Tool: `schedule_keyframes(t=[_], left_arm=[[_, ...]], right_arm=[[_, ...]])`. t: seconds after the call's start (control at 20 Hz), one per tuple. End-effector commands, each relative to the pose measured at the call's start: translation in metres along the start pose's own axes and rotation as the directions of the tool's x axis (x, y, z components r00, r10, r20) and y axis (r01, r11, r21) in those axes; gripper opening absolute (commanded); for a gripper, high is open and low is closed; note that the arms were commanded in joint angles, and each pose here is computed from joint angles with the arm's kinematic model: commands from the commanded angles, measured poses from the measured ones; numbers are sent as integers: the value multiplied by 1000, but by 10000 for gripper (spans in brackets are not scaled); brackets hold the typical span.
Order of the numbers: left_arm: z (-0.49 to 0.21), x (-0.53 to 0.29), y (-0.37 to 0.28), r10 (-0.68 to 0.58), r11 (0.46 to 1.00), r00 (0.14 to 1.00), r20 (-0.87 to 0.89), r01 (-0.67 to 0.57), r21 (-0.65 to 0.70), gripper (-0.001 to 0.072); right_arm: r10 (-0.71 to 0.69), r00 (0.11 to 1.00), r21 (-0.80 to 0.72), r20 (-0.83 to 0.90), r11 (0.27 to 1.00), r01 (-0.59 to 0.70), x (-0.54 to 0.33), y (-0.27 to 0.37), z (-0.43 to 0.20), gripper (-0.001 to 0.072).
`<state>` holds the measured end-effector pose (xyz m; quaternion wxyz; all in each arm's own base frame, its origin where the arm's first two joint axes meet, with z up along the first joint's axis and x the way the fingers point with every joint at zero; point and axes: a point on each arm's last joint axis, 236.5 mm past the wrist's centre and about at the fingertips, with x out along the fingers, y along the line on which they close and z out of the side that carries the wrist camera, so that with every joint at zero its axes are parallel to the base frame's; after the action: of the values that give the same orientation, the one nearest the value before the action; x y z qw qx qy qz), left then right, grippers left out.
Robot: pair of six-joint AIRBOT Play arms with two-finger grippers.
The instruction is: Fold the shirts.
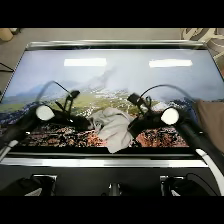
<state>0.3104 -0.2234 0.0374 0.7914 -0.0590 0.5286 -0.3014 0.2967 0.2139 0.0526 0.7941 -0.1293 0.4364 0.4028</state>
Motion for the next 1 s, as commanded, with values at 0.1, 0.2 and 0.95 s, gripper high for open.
schedule_keyframes(t=[0.1,0.2,0.95], left_arm=[[140,-296,-87,-13,955,697,717,-204,216,22],[140,-412,-157,-179,928,438,881,-223,300,23],[81,-292,-63,159,938,767,622,-315,148,23]], right_arm=[[-560,622,-3,547,742,671,-312,-35,130,18],[-533,389,82,751,661,746,-419,5,148,18],[-591,737,-118,327,749,652,-296,-47,105,21]])
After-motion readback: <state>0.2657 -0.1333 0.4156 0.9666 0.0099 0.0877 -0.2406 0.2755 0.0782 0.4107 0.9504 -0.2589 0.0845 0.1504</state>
